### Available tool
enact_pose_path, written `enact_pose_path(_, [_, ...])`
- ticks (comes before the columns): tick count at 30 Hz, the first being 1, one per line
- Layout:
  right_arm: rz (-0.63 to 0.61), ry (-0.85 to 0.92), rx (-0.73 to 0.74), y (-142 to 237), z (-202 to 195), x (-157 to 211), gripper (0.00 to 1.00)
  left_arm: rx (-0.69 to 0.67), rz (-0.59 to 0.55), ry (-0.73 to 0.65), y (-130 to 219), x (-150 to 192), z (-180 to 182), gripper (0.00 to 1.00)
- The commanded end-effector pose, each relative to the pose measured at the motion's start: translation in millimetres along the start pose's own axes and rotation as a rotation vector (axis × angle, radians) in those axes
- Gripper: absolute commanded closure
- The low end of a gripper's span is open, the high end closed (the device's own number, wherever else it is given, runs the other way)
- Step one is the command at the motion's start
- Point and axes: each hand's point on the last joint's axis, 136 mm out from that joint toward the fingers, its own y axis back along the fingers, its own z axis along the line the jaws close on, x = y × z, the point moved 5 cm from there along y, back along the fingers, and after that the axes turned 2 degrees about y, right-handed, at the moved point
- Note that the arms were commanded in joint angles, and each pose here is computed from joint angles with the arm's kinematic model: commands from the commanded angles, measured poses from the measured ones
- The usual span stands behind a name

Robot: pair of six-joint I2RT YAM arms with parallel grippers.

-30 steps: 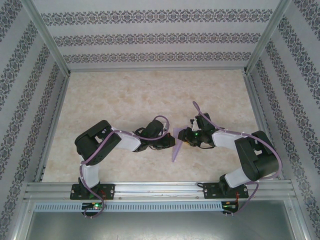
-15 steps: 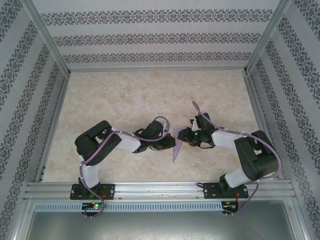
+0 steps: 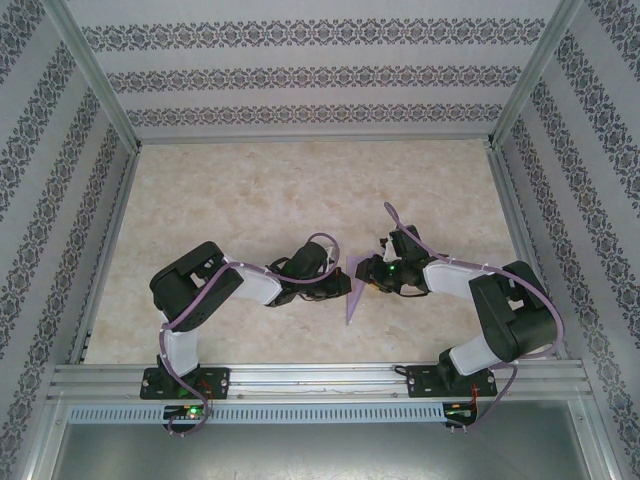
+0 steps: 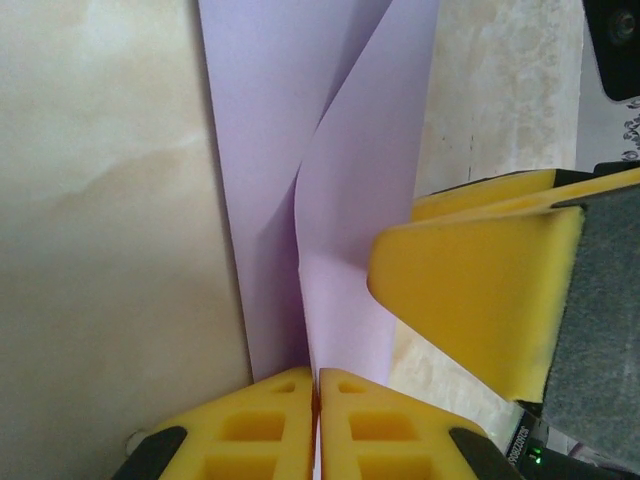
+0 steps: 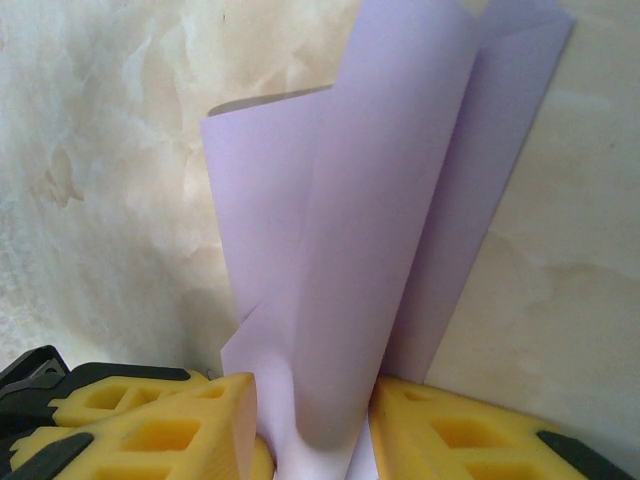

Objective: Fold a paper plane with a square sheet of paper (fold left side to right side)

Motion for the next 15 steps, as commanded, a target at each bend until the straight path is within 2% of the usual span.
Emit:
enact_pose_path(1, [0.009, 0.017, 0.075, -10.2, -15.4, 10.4, 0.63, -0.076, 0.036, -0.002, -4.1, 13.4, 13.4, 0.91])
enact_pose_path(15, [-0.018, 0.018, 0.050, -3.2, -10.9, 8.6, 0.63, -0.101, 0.047, 0.013, -12.5, 17.5, 21.0, 0.91])
